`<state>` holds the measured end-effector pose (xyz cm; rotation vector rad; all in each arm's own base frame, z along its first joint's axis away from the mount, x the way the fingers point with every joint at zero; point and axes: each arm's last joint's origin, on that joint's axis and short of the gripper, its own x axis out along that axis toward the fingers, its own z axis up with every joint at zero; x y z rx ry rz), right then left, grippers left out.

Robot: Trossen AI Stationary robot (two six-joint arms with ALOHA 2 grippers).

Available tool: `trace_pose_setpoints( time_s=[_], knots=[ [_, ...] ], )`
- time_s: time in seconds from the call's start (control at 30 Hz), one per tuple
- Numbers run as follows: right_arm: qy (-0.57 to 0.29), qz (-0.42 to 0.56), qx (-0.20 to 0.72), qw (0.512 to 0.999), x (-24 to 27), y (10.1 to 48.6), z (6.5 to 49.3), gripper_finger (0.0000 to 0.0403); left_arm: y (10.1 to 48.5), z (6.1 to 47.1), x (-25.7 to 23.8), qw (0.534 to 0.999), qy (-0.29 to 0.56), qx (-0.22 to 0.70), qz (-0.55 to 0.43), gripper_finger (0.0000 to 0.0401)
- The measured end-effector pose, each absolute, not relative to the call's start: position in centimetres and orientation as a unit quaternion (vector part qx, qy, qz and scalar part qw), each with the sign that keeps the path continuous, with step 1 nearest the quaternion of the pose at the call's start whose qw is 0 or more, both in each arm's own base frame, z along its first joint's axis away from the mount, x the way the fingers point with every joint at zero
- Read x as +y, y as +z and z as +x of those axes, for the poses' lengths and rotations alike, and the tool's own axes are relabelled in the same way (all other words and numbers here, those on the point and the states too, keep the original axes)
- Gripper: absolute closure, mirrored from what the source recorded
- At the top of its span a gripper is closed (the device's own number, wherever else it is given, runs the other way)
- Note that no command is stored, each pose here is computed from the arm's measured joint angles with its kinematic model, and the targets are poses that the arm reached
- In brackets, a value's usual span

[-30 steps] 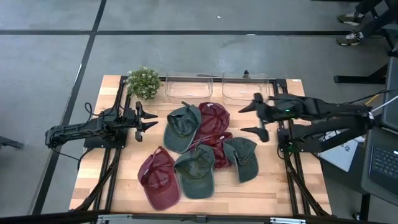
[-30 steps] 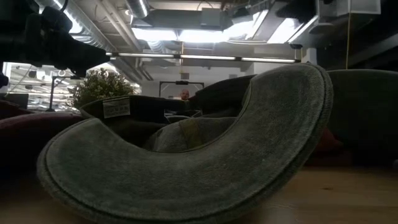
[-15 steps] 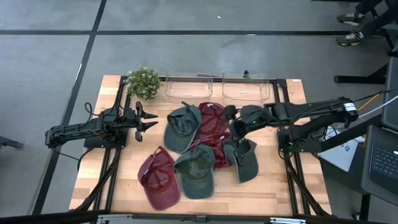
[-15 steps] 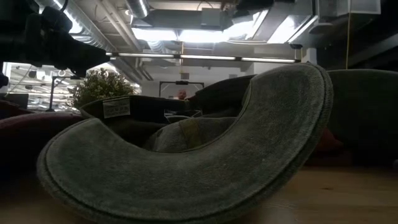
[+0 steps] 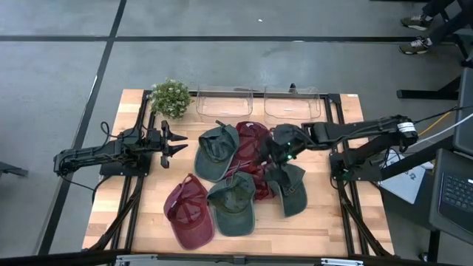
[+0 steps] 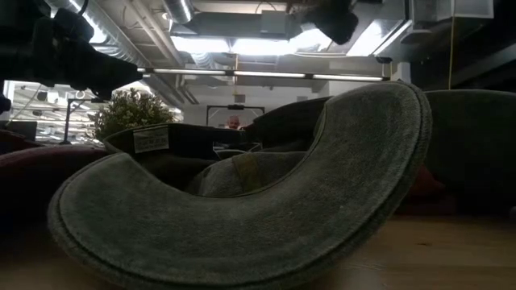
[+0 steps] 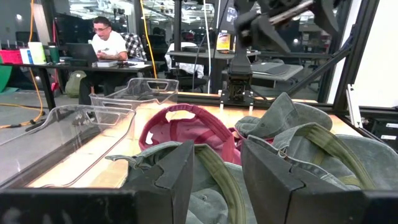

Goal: Pick & Place hat
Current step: Put the top right red cap into the right transparent bin

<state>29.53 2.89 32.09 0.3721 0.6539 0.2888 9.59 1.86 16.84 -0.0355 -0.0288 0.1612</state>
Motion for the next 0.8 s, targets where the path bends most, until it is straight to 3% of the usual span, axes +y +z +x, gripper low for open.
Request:
trace_pose_setpoints(
  time_s=[0.4, 0.8],
  knots=[
    [0.011, 0.229, 0.297, 0.927, -3.7, 31.5, 30.1, 0.0040, 16.8, 9.6, 1.9, 0.997, 0.080, -0.014, -0.018, 0.0272],
    [-0.086, 0.063, 0.321, 0.941, -8.5, 30.4, 29.5, 0.0040, 16.8, 9.6, 1.9, 0.997, 0.080, -0.014, -0.018, 0.0272]
  ],
)
